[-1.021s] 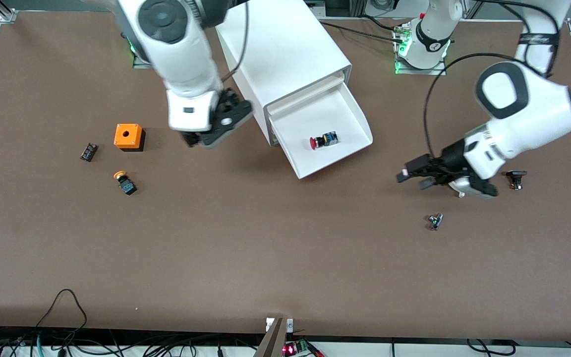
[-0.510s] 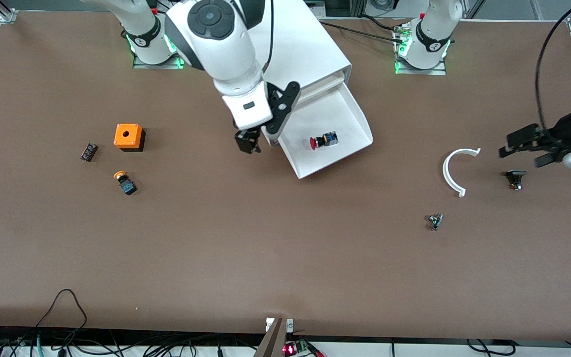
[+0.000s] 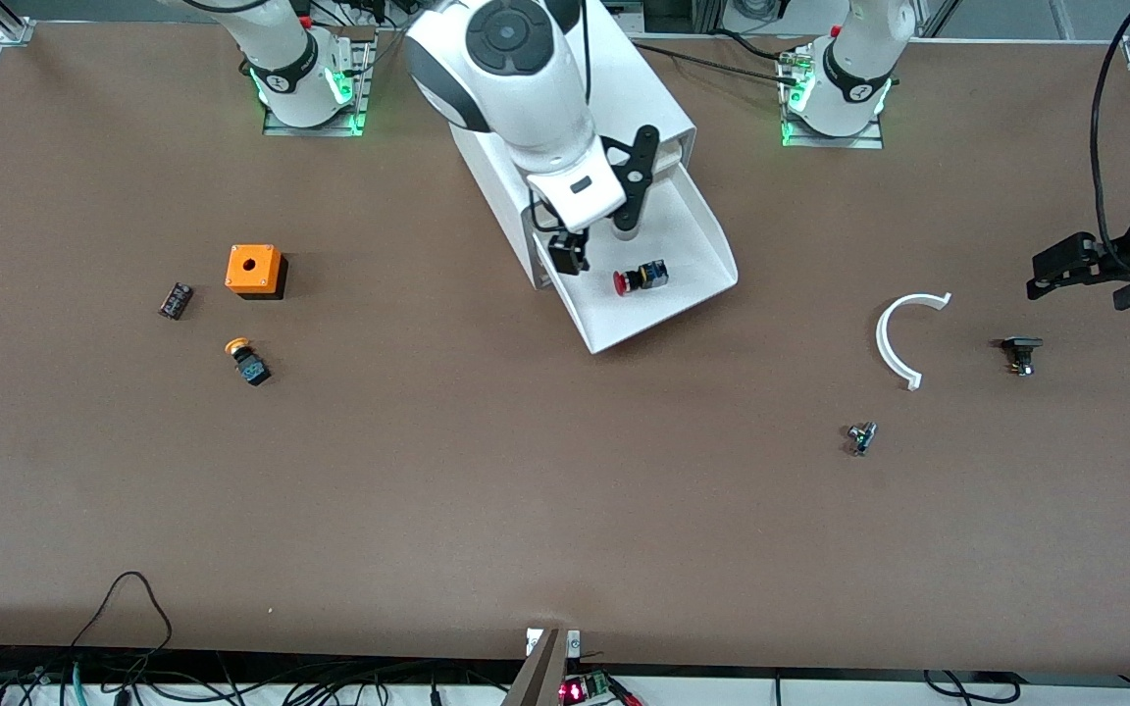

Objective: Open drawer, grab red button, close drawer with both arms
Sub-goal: 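Withdraw the left gripper while the right gripper reaches into the drawer, then lower the right gripper onto the red push button and close it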

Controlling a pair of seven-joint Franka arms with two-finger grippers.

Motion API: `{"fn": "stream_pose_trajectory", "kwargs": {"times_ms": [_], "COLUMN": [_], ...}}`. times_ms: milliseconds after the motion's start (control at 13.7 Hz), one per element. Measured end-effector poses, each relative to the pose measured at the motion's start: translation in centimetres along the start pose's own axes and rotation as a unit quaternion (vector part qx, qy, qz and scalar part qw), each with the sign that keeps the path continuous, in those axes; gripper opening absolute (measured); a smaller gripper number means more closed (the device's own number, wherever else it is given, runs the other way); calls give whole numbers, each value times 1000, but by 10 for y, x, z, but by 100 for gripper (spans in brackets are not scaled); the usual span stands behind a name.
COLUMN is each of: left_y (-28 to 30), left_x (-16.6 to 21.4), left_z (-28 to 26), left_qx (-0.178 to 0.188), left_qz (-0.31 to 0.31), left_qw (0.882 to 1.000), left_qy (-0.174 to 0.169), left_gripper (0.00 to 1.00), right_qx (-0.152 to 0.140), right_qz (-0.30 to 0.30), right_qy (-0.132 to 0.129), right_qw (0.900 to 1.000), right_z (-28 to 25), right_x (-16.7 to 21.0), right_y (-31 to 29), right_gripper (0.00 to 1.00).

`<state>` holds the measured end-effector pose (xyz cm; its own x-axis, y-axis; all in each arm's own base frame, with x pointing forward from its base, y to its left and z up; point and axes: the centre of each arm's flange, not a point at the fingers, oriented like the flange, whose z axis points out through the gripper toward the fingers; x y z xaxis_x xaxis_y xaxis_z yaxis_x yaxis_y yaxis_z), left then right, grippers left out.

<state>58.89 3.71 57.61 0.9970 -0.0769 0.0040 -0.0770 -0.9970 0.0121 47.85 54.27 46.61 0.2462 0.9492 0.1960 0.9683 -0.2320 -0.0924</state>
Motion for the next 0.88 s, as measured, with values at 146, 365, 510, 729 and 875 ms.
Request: {"fn": "stream_pose_trajectory", "kwargs": {"times_ms": [146, 365, 510, 729, 875], "left_y": [1, 1, 8, 19, 21], "left_x": [-3, -4, -3, -1, -1], "left_z": [0, -2, -2, -8, -11], "left_qx": [-1, -1, -1, 0, 0], "left_qz": [-17, -21, -15, -8, -7], "left_qw": [1000, 1000, 1000, 1000, 1000], "left_qy": [-7, -10, -10, -4, -2], "left_gripper": [100, 100, 100, 100, 100], "right_qx": [6, 10, 0, -4, -20], "right_qz": [-26, -52, -72, -126, -171], "right_qy": [6, 8, 3, -11, -25], "right_qw": [1000, 999, 997, 992, 985], "right_z": [21, 58, 79, 99, 105], "right_x": [11, 24, 31, 35, 35], "right_y": [1, -6, -14, -23, -25], "right_gripper": [100, 100, 100, 100, 100]}}
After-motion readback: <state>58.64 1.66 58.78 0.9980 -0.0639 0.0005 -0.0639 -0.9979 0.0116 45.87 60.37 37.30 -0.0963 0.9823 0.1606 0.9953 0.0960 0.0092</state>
